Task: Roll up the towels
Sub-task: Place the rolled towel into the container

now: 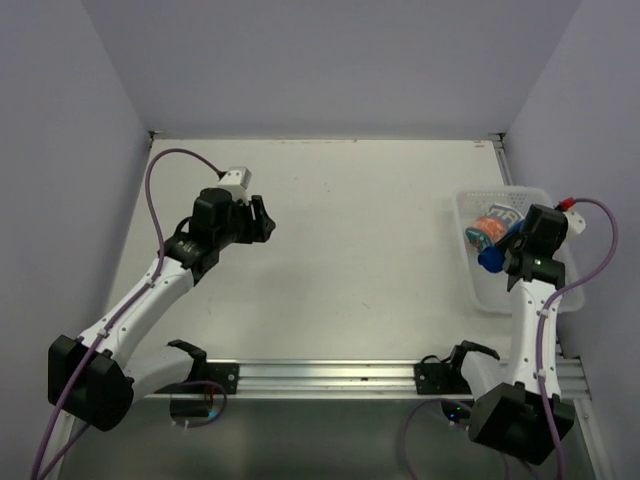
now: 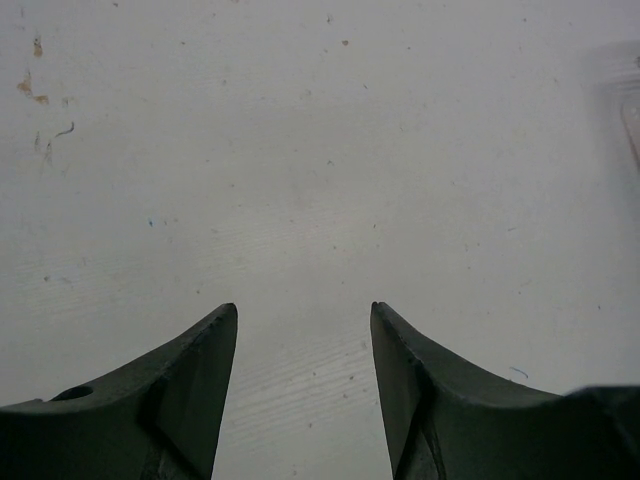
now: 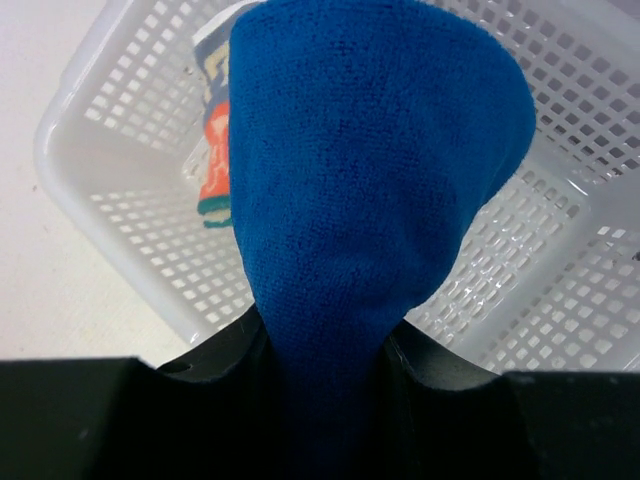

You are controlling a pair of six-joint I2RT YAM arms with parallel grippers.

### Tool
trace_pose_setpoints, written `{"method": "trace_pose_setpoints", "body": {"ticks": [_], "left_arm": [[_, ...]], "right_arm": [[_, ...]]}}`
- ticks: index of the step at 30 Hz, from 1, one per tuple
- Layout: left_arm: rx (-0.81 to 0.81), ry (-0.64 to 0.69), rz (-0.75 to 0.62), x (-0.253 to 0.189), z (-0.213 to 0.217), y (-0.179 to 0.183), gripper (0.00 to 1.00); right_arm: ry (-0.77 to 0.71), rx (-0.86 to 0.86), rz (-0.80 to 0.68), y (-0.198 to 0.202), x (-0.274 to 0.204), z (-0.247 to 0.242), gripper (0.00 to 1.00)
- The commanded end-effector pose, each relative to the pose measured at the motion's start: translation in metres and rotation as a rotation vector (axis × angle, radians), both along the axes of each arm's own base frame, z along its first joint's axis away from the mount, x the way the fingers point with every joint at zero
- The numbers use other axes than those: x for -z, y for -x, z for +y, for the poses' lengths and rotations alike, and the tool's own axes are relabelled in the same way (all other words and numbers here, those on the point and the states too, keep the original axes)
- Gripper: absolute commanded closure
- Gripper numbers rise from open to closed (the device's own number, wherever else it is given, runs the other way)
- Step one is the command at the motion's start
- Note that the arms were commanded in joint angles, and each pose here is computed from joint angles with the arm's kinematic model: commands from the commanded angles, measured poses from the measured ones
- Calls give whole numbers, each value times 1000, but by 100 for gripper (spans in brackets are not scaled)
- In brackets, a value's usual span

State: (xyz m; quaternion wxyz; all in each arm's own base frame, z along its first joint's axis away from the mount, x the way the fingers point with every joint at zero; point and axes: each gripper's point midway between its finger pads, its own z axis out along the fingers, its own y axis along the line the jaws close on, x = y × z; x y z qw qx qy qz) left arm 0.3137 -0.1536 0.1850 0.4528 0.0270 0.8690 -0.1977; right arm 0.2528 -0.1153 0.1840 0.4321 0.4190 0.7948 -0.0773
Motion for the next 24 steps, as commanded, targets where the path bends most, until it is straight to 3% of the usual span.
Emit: {"method": "trace_pose_setpoints", "body": {"ticks": [1,15,24], "left_arm": [[22,-1,-36,-8,0,0,40],[37,14,-19,-5,-4,3,40],[37,13,-16,-4,-4,2,40]], "right_arm": [[25,-10,-69,-17,3,-17,100],[-36,-91,-109,-42,41,-25,100],[-64,-81,-76,-44,92,-26,100]]}}
